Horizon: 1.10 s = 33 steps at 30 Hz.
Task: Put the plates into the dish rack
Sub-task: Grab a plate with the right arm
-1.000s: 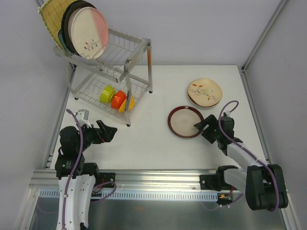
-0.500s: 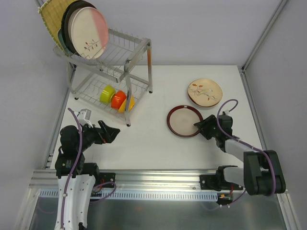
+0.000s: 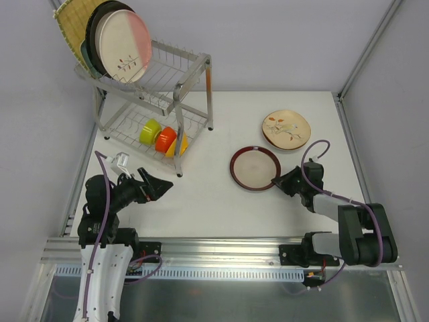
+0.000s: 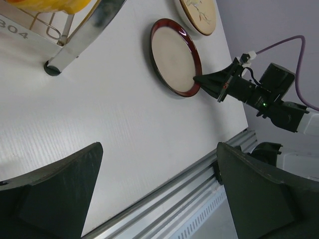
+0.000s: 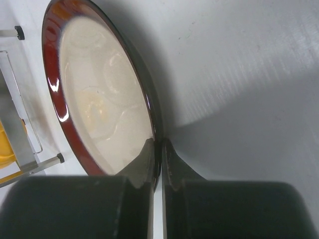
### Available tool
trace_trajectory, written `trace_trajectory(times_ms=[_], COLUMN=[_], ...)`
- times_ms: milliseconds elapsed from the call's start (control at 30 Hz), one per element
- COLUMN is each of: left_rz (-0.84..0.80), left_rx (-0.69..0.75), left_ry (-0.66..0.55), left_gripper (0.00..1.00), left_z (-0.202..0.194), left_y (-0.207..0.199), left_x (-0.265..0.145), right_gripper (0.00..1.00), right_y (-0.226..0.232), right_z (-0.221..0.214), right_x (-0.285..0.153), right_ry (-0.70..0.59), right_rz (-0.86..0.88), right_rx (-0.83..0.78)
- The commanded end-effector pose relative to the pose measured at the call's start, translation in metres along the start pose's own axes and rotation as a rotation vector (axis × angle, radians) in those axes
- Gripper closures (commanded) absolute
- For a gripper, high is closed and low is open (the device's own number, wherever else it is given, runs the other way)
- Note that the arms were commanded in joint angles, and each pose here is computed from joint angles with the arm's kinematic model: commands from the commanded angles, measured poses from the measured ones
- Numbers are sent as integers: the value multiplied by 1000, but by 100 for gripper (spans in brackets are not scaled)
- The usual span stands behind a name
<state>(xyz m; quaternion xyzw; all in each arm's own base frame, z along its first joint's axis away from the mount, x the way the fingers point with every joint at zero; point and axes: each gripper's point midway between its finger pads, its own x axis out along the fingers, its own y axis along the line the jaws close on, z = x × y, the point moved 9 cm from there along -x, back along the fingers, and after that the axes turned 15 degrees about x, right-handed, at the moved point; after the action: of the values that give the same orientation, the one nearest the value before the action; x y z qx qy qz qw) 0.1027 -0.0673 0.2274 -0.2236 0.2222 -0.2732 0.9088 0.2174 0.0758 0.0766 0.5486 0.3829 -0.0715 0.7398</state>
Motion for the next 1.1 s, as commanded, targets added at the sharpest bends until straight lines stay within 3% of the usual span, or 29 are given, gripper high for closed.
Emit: trace_trajectory(times_ms=[0, 400, 1067], left_rz=[-56, -83, 33], left_rx=[-47, -150, -154], left_ry=[-4, 76, 140], left_gripper=[1, 1, 1], left_z=[-1, -11, -29], left_y=[-6, -23, -53], left_x=[2, 42, 96], right_gripper=[99, 99, 99], right_y=[-2, 11, 41], right_z=[-5, -11, -37], right_x=[-1, -12, -22], right_ry=[41, 118, 327], right_rz=[20, 158, 458], right_rx=[-33, -81, -187])
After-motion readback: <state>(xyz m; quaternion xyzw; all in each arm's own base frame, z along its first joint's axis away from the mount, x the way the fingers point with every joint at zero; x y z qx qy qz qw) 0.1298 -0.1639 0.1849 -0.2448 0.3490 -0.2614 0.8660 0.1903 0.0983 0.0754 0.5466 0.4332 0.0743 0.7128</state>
